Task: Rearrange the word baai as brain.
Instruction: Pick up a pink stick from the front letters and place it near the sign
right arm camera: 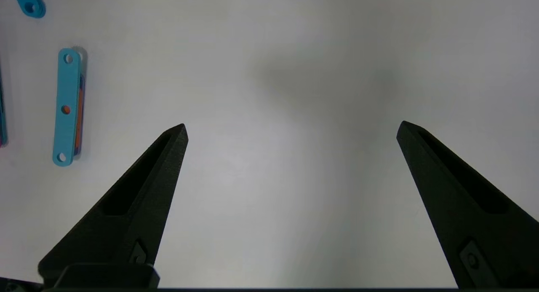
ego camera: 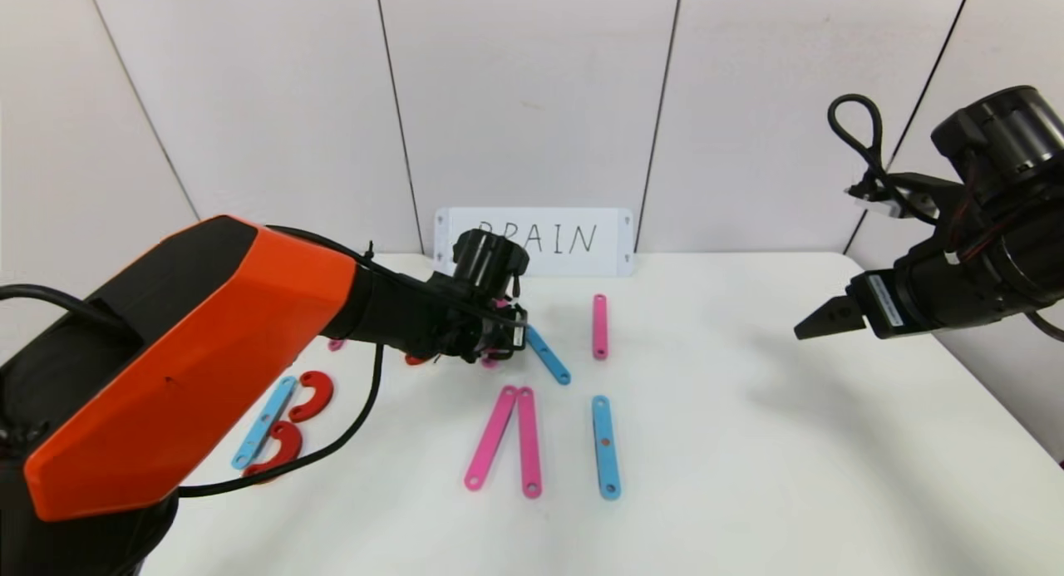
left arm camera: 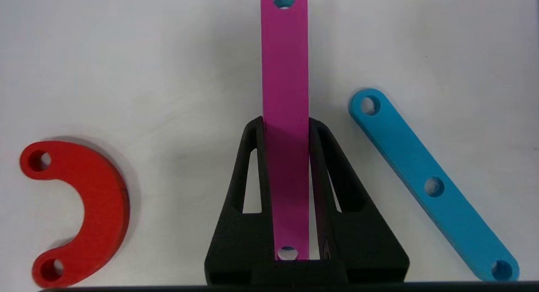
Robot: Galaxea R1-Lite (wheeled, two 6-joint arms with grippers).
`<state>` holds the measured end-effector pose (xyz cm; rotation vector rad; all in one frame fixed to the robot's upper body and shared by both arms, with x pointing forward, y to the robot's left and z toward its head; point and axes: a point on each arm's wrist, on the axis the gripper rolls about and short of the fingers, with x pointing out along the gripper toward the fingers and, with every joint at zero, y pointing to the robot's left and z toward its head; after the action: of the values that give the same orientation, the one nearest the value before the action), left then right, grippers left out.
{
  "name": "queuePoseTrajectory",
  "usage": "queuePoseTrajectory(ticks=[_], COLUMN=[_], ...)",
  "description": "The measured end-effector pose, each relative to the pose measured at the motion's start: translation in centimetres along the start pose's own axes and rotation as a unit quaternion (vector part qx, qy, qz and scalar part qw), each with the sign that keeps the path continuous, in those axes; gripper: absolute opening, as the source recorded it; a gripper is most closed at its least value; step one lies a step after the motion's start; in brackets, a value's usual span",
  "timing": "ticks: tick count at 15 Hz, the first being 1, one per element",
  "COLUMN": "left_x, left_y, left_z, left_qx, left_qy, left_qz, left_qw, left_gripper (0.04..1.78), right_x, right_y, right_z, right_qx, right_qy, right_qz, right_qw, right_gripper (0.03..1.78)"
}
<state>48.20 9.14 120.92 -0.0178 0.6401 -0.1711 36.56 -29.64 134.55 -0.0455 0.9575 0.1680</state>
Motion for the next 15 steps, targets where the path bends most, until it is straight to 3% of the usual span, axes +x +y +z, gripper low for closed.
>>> queuePoseTrajectory(ticks=[15], left_x=[1.29], left_y=[-0.59], left_z=[-0.9], left_qx=[0.007], left_qy=[0.01], left_qz=[-0.001], left_qw=[1.0], left_gripper=[0.33], right_x=[0.29], right_y=[-0.02], right_z=[-0.07], right_qx=[0.0], right_qy=[-0.011], right_qz=[-0.001], right_qw=[0.9999], right_gripper=[1.74])
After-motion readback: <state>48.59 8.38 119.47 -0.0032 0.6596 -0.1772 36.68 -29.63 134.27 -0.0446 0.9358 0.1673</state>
